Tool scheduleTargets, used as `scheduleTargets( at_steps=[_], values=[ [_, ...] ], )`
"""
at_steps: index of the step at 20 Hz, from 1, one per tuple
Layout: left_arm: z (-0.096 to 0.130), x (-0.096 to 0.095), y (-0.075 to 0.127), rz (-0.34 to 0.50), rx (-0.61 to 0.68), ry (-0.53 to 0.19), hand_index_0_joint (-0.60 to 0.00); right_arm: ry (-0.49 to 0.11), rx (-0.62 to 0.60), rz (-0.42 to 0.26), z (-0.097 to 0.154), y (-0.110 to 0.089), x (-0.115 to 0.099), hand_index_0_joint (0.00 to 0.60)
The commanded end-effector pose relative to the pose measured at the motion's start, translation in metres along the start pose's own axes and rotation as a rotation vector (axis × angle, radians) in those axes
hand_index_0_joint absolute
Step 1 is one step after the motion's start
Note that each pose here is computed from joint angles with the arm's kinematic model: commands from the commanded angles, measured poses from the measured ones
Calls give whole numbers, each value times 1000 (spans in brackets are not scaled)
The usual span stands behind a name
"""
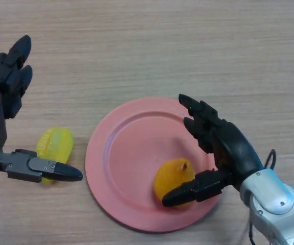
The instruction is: Pick up the yellow pear and place it on the plate
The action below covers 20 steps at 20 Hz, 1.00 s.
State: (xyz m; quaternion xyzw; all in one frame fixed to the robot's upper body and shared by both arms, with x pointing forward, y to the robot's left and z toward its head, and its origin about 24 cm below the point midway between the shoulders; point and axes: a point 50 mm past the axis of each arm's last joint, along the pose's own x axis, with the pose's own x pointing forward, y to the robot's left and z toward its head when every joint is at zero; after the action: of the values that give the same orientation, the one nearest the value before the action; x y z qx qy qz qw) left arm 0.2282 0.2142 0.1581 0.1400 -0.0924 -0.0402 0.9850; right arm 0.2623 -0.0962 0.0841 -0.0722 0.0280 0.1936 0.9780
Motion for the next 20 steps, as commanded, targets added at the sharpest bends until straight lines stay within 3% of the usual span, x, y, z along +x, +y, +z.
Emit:
scheduleTargets(
  at_steps=[1, 6, 13, 16, 20],
  values=[
    [29, -1, 7, 32, 83, -172, 0, -218, 36, -80, 40, -19, -6, 0],
    [29, 2, 7, 34, 54, -185, 0, -290, 74, -163, 64, -41, -29, 0],
    [27, 3, 8, -5, 32, -166, 0, -389, -24, -236, 83, -54, -76, 0],
    [32, 3, 13, 8, 29, -193, 0, -388, -81, -265, 88, -59, -94, 0],
    [31, 4, 15, 19, 35, -208, 0, -324, -146, -245, 83, -60, -99, 0]
  ],
)
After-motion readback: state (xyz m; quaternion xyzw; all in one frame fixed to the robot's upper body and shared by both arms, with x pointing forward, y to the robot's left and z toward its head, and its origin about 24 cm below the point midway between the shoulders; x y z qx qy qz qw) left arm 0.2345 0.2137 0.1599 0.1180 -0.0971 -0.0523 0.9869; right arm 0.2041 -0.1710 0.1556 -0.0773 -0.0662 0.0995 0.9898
